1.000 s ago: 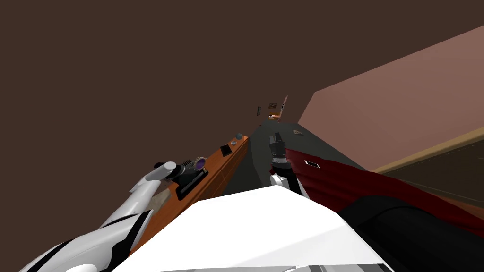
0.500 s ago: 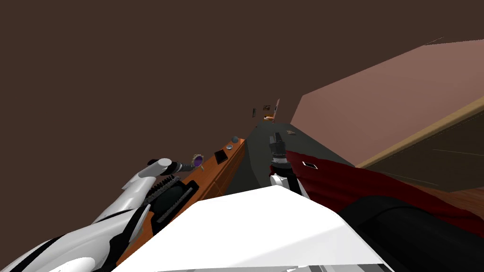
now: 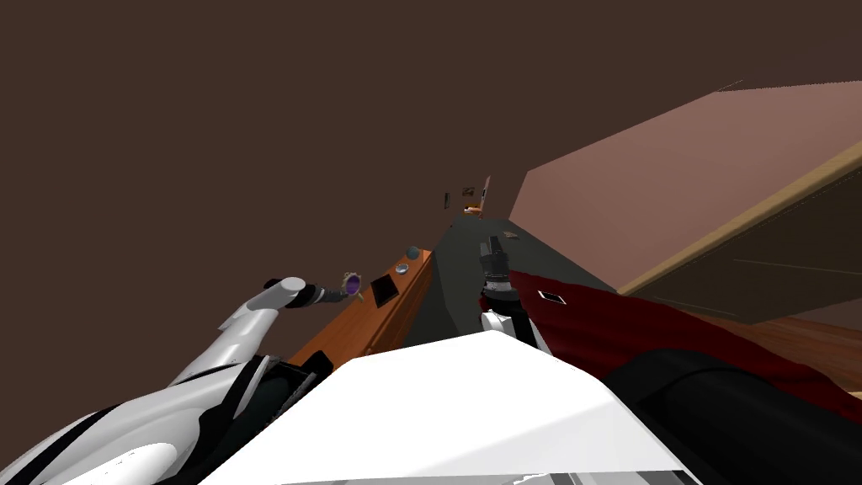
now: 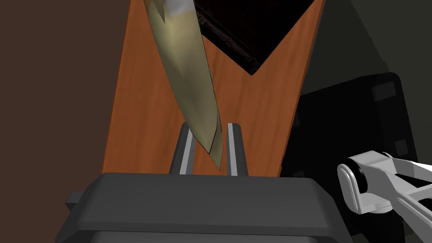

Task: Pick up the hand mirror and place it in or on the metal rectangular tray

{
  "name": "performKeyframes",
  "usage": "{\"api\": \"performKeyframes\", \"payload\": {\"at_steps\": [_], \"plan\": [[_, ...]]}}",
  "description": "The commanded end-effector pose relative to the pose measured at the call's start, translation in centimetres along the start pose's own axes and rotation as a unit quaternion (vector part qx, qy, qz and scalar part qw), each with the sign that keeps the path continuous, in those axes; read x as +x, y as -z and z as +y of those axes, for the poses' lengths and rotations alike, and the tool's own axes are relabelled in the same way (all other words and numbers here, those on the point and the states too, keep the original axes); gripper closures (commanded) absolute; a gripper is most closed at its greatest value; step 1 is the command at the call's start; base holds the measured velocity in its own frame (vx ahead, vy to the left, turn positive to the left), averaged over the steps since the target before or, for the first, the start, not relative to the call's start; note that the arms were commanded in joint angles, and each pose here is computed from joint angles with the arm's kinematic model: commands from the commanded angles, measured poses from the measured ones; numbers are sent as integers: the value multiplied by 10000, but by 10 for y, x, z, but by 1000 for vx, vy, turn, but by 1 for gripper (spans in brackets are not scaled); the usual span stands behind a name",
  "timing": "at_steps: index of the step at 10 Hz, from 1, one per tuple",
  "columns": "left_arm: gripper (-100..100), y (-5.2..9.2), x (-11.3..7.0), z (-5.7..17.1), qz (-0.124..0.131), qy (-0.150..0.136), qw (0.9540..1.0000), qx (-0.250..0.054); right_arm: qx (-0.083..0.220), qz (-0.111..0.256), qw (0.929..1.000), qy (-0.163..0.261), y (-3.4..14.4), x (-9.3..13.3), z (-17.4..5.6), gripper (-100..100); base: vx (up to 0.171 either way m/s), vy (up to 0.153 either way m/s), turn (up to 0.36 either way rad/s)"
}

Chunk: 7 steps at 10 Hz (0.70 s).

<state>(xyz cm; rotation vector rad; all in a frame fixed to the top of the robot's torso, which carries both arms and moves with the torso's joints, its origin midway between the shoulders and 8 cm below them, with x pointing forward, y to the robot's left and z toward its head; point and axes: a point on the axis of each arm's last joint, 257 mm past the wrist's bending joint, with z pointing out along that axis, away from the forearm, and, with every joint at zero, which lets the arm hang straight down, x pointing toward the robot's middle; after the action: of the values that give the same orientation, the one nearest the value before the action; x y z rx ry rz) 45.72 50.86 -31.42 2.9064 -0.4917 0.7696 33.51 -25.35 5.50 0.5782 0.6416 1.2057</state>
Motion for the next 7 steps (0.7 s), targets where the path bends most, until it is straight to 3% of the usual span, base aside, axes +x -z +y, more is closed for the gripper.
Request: {"api": "performKeyframes", "payload": {"at_steps": [1,4,5,6,7], "plan": [[100,2,5,2,-21,-50,10000,-62,0,0,10000,0,0,0,0,0,206,-10,-133],[100,5,14,9,-78,-166,9996,-194,0,0,10000,0,0,0,0,0,212,-26,-140],[100,5,12,7,-60,-138,9998,-159,0,0,10000,0,0,0,0,0,92,-9,-38],[-100,5,14,7,-49,-147,9997,-165,-1,0,10000,-1,0,0,0,0,20,-3,-2],[-100,5,14,7,-44,-148,9997,-163,-1,0,10000,-1,0,0,0,0,10,-2,-1]]}}
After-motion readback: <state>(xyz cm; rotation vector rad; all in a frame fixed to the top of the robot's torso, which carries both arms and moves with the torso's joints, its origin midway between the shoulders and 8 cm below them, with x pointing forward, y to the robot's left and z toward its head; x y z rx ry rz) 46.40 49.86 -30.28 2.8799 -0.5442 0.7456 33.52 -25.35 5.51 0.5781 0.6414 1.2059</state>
